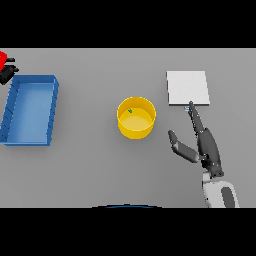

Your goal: Pick up the red beaker and tilt it to pour out 1 green nut into yellow bowl. Pick up the yellow bowl and place it on the metallic measuring scale.

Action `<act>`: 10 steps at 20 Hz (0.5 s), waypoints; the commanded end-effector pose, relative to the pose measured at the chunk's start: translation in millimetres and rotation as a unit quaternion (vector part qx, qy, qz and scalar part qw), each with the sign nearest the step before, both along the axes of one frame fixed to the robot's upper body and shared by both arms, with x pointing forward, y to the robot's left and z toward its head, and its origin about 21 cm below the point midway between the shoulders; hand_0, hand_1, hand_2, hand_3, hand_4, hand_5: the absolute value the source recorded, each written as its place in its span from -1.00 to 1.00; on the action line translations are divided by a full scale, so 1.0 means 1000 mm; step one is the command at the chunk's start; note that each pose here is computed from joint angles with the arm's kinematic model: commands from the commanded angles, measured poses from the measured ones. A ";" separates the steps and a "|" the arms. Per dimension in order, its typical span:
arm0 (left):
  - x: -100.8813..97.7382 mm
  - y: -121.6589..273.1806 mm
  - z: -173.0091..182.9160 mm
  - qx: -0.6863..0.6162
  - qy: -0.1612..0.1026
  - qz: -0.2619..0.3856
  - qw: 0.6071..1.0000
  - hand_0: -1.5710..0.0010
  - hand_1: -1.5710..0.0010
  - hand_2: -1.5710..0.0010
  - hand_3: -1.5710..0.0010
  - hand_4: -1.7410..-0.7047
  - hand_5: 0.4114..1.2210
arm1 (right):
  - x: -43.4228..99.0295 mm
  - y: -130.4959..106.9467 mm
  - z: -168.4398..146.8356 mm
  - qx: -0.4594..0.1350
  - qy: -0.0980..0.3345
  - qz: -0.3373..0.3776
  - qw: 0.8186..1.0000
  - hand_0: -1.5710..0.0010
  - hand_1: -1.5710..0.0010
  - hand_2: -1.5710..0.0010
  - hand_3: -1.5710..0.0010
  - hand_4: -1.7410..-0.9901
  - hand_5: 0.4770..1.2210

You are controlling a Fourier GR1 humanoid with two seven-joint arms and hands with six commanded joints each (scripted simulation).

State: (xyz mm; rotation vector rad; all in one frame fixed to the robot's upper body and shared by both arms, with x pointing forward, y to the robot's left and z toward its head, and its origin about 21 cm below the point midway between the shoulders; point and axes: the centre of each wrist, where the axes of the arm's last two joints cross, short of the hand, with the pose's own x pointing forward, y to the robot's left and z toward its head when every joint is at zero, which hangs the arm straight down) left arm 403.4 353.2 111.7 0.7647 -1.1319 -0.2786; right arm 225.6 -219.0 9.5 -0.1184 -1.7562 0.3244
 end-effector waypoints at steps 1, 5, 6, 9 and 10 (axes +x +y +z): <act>-0.007 -0.002 -0.004 -0.004 -0.001 0.001 1.000 -1.00 -1.00 -1.00 -1.00 -1.00 0.83 | 0.003 -0.003 0.002 0.002 0.002 -0.003 1.000 1.00 1.00 1.00 1.00 0.51 -0.47; -0.029 -0.004 -0.017 -0.018 0.017 0.024 0.999 -1.00 -1.00 -1.00 -1.00 -1.00 0.27 | 0.002 -0.002 -0.002 0.004 0.002 -0.001 1.000 1.00 1.00 1.00 1.00 0.55 -0.48; -0.028 -0.006 -0.015 -0.023 0.025 0.029 0.999 -1.00 -1.00 -1.00 -1.00 -0.83 0.13 | 0.003 -0.001 -0.002 0.006 0.004 -0.001 1.000 1.00 1.00 1.00 1.00 0.56 -0.48; -0.039 -0.008 -0.008 -0.028 0.043 -0.034 0.998 -0.50 -0.37 -0.30 -0.34 -0.02 -0.19 | 0.004 -0.001 0.002 0.005 0.000 -0.003 1.000 1.00 1.00 1.00 1.00 0.57 -0.48; -0.042 -0.008 -0.006 -0.044 0.046 -0.054 0.996 -0.20 -0.09 -0.04 -0.07 0.19 -0.27 | 0.002 -0.002 0.002 0.004 -0.001 -0.003 1.000 1.00 1.00 1.00 1.00 0.58 -0.48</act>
